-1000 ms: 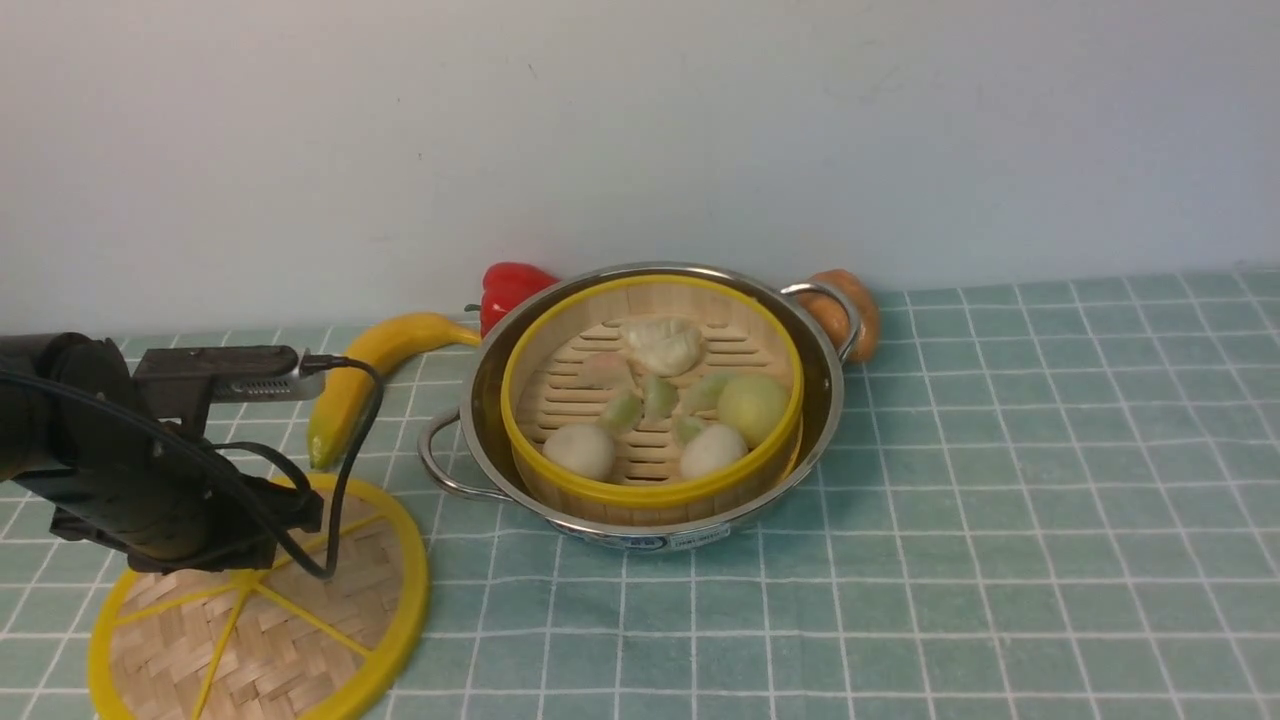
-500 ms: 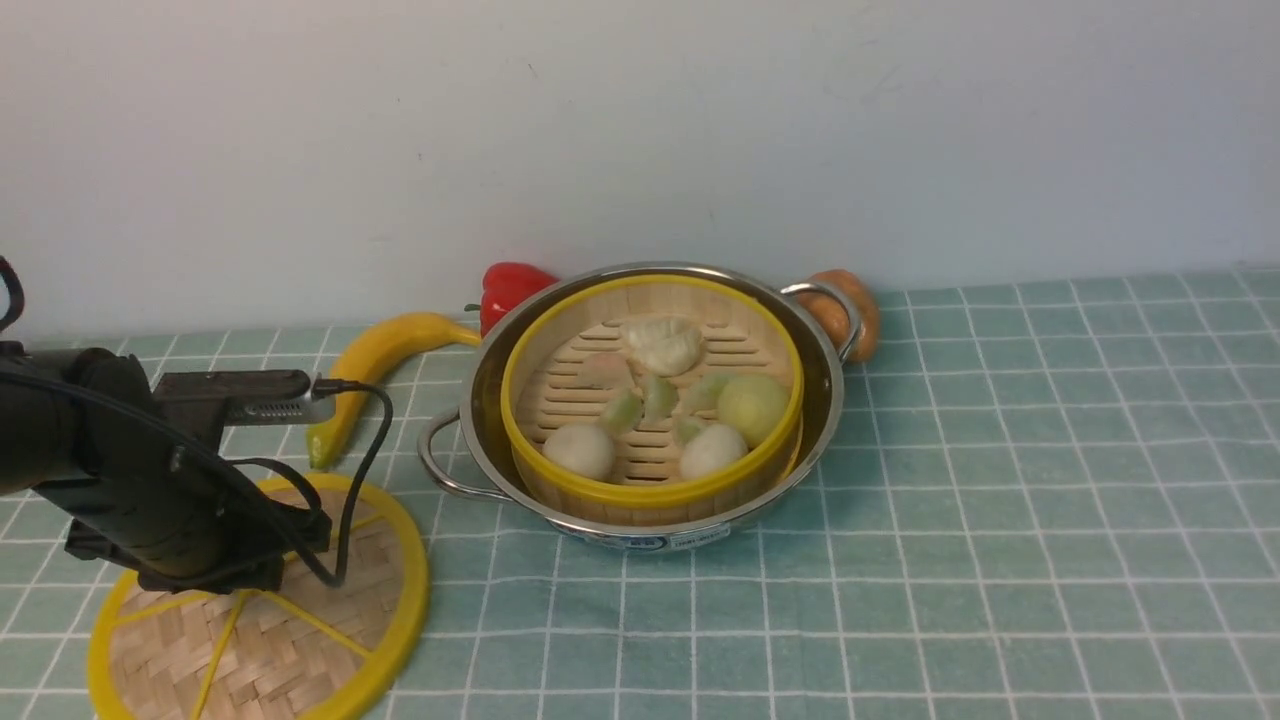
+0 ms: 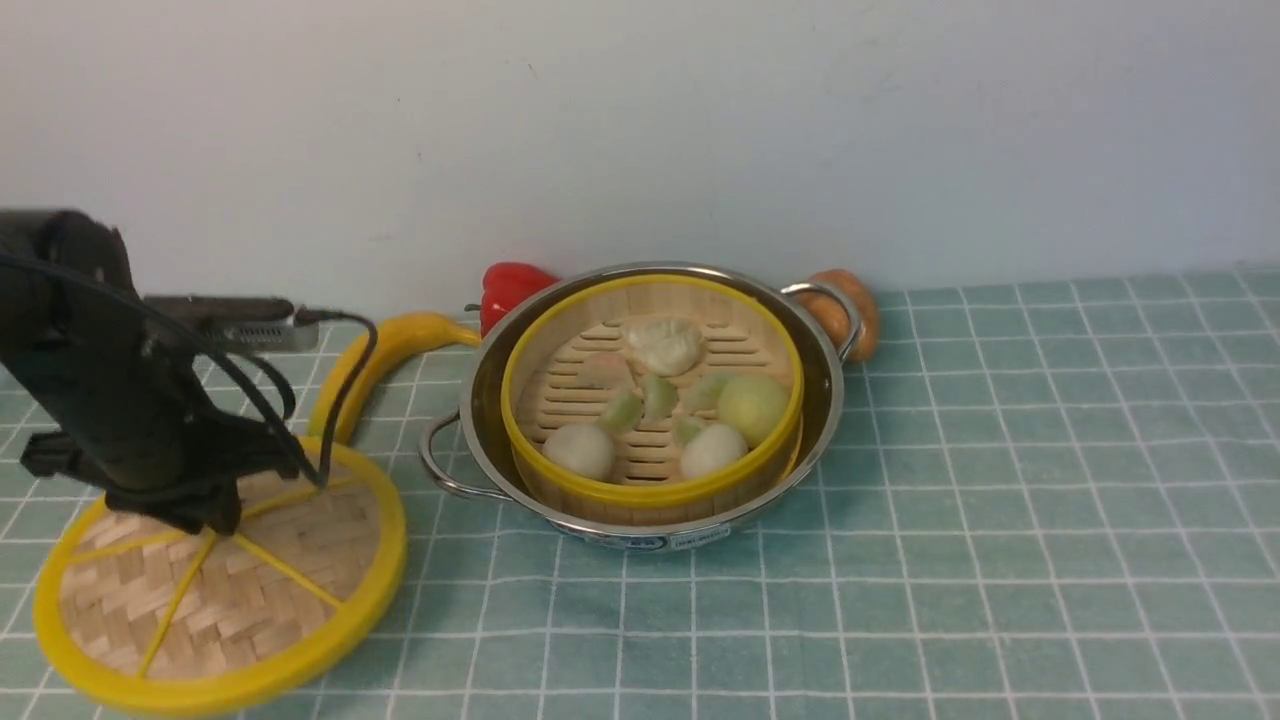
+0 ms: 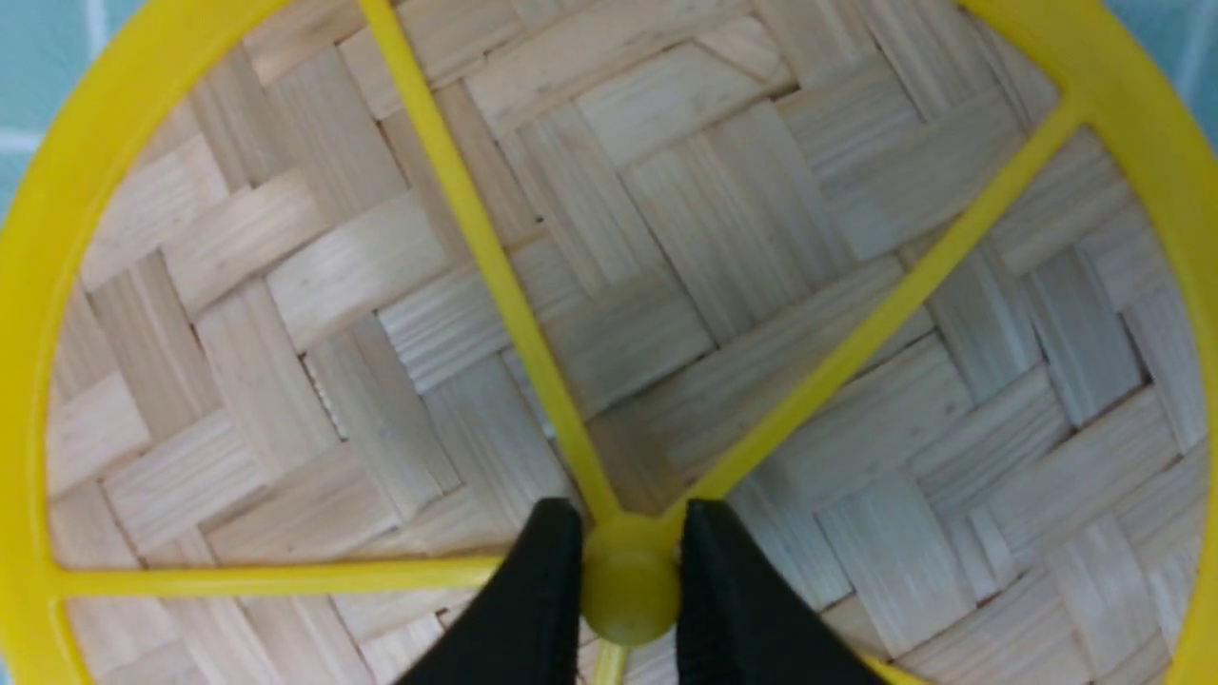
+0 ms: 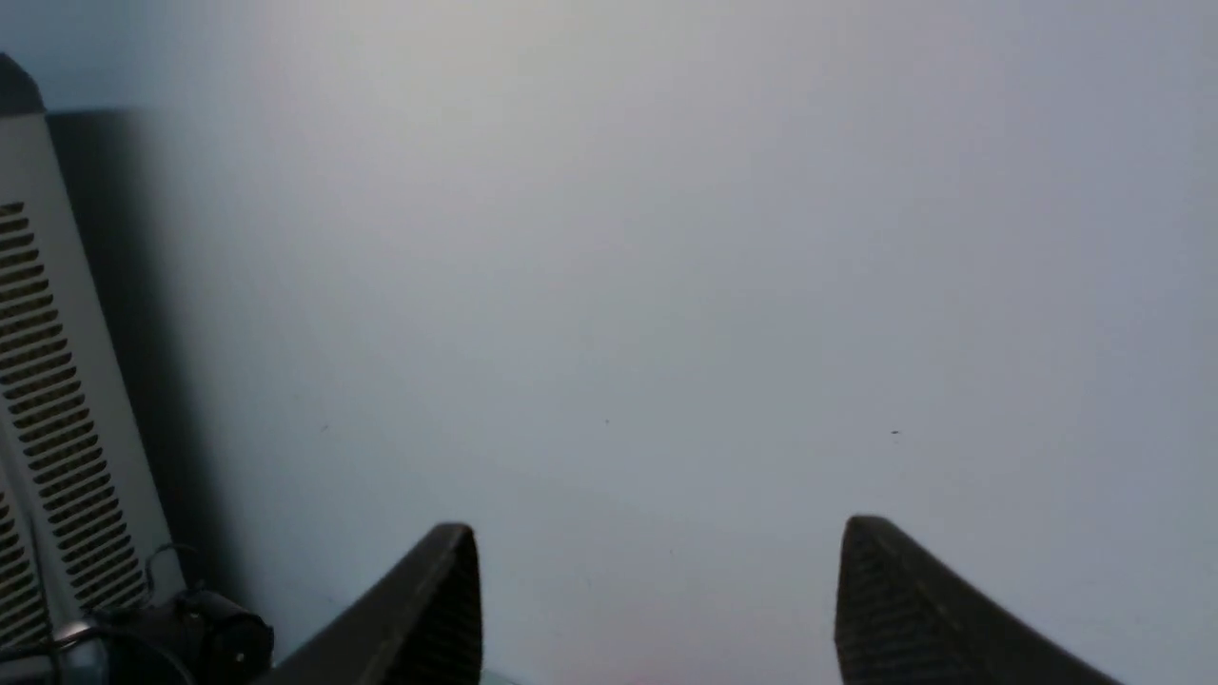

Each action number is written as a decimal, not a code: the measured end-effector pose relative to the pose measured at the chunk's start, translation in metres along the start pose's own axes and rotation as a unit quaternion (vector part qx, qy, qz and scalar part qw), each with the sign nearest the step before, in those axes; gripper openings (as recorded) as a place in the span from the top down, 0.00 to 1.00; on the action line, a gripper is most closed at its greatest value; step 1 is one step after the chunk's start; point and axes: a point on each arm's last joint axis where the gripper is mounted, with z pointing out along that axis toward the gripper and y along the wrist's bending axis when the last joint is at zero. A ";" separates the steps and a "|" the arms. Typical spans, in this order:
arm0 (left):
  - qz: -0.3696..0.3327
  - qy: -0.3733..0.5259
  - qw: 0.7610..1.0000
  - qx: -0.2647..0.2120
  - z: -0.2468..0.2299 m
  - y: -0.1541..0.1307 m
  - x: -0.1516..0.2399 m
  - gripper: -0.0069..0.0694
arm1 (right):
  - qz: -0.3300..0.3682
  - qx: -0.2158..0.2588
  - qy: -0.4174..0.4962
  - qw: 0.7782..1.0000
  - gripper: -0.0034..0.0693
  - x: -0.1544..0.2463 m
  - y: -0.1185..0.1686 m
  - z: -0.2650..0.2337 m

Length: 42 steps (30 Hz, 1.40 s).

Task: Place the steamer in the pot on the blue tablecloth, and put the lid on the steamer.
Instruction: 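Grasp the bamboo steamer lid lying on the table by its centre knob, then place the yellow bamboo steamer lid onto the steamer in the pot with the left gripper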

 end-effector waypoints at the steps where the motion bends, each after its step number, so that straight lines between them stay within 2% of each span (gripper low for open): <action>1: 0.002 -0.014 1.000 0.006 -0.010 -0.004 -0.008 0.76 | 0.002 0.005 -0.003 1.000 0.28 0.000 -0.001 -0.003; 6: 0.083 -0.093 0.992 0.025 -0.056 -0.044 -0.038 0.76 | 0.005 0.014 -0.017 1.000 0.28 -0.001 -0.001 -0.015; 9: 0.114 -0.121 0.984 0.059 -0.070 -0.079 -0.047 0.76 | 0.005 0.014 -0.020 1.000 0.28 -0.001 0.000 -0.018; 10: 0.144 -0.140 0.976 0.080 -0.079 -0.111 -0.052 0.76 | 0.006 0.013 -0.020 1.000 0.28 -0.001 0.000 -0.018; 11: 0.147 -0.143 0.975 0.081 -0.081 -0.113 -0.052 0.76 | 0.006 0.013 -0.020 1.000 0.28 -0.001 0.000 -0.018; 12: 0.157 -0.149 0.973 0.084 -0.083 -0.130 -0.055 0.76 | 0.006 0.013 -0.020 1.000 0.28 -0.001 0.000 -0.018; 14: 0.162 -0.156 0.971 0.079 -0.086 -0.144 -0.058 0.76 | 0.007 0.013 -0.020 1.000 0.28 -0.001 0.000 -0.018; 19: 0.171 -0.167 0.969 0.063 -0.081 -0.163 -0.068 0.76 | 0.015 0.008 -0.019 1.000 0.28 -0.001 0.001 -0.018; 30: 0.234 -0.160 0.956 0.076 -0.039 -0.225 -0.077 0.76 | 0.025 0.006 -0.019 0.999 0.28 -0.001 0.001 -0.018; 42: 0.236 -0.190 0.948 0.097 -0.024 -0.244 -0.085 0.76 | 0.039 -0.005 -0.017 0.999 0.28 -0.001 0.003 -0.018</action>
